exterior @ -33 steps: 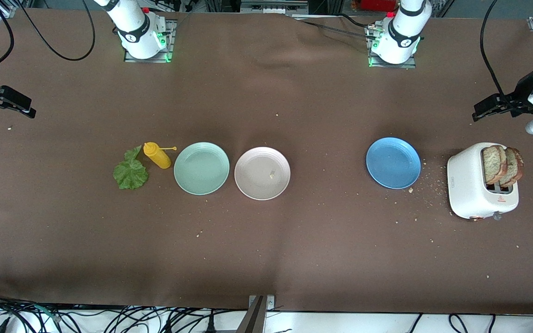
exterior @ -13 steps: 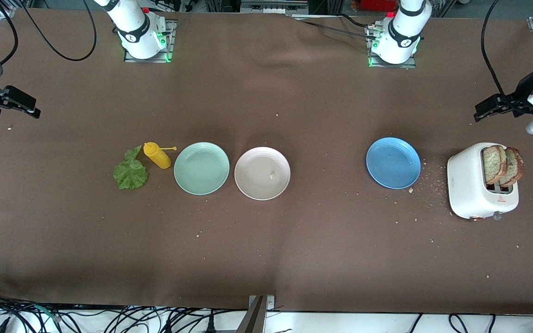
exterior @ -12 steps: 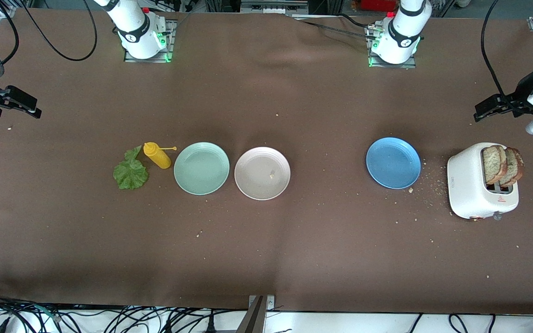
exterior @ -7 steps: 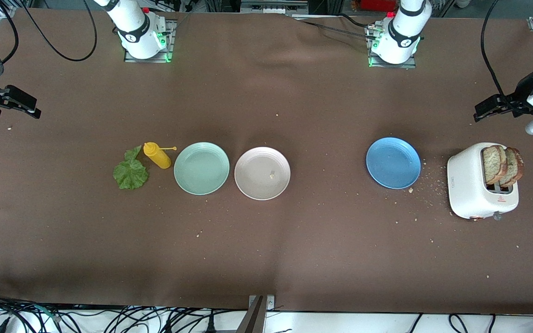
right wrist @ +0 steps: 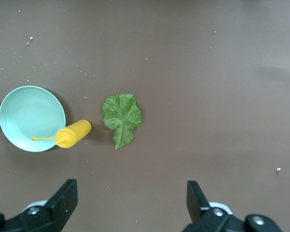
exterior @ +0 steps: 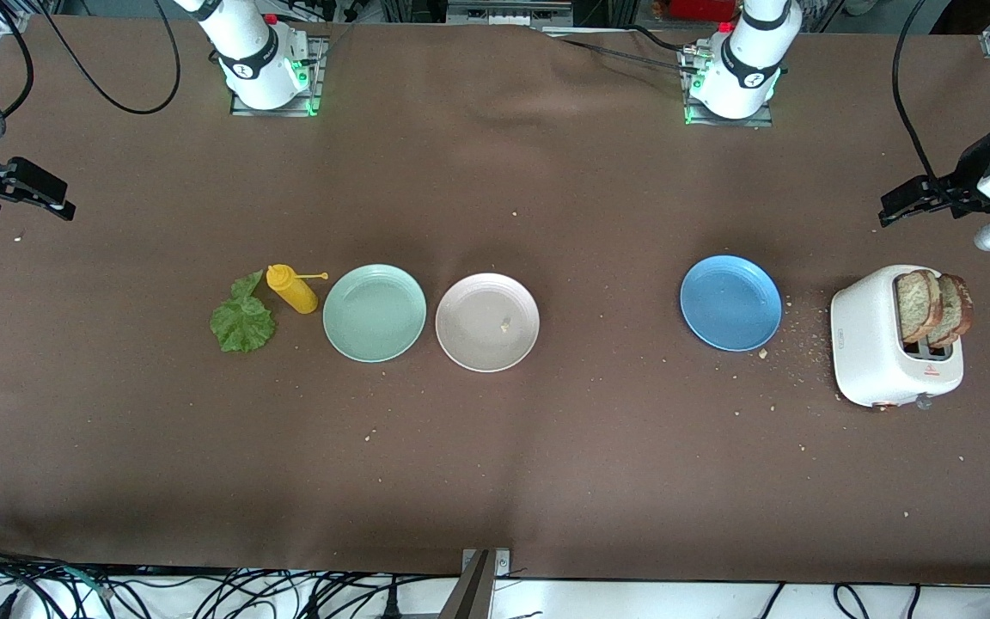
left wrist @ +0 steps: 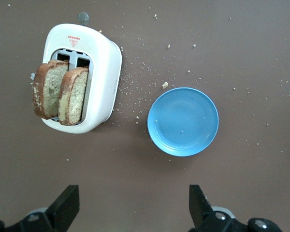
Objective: Make sandwich in beige plate with both arms
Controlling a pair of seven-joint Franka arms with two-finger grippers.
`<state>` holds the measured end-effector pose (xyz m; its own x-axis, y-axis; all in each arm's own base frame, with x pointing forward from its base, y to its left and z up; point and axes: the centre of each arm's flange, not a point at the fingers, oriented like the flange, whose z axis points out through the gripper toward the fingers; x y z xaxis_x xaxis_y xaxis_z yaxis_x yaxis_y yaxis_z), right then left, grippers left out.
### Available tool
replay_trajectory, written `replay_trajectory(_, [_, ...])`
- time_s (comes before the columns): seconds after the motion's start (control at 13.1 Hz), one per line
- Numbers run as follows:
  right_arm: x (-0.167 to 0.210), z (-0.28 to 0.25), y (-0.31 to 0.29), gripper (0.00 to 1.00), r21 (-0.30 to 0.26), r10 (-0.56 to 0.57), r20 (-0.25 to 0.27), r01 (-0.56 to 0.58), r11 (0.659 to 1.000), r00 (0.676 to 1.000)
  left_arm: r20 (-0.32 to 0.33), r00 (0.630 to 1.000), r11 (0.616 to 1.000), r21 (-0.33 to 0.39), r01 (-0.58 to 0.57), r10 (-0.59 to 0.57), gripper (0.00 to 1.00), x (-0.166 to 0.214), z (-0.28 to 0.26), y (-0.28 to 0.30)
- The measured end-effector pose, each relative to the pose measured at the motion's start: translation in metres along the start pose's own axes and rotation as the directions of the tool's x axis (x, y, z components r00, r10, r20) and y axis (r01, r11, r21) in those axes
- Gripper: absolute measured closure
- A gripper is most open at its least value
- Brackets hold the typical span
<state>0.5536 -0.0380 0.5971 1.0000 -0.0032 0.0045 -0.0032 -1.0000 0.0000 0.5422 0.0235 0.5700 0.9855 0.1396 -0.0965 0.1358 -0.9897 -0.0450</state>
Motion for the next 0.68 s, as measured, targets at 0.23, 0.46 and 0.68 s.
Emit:
replay_trajectory(0.23, [0.0001, 0.0, -0.0015, 0.0, 0.0, -0.003, 0.0, 0.003, 1.0, 1.0, -0.007, 1.0, 1.0, -0.001, 0.001, -0.001, 0.0, 0.0009, -0.0001, -0.0004])
replay_trajectory(0.46, [0.0004, 0.0, -0.0078, 0.0, 0.0, -0.014, 0.0, 0.014, 1.0, 1.0, -0.011, 1.0, 1.0, -0.001, 0.001, -0.001, 0.0, 0.0014, -0.0003, -0.0005])
replay_trajectory(0.68, [0.0005, 0.0, -0.0095, 0.0, 0.0, -0.017, 0.001, 0.017, 1.0, 1.0, -0.01, 1.0, 1.0, -0.001, 0.001, -0.001, 0.0, 0.0015, 0.0008, -0.0005])
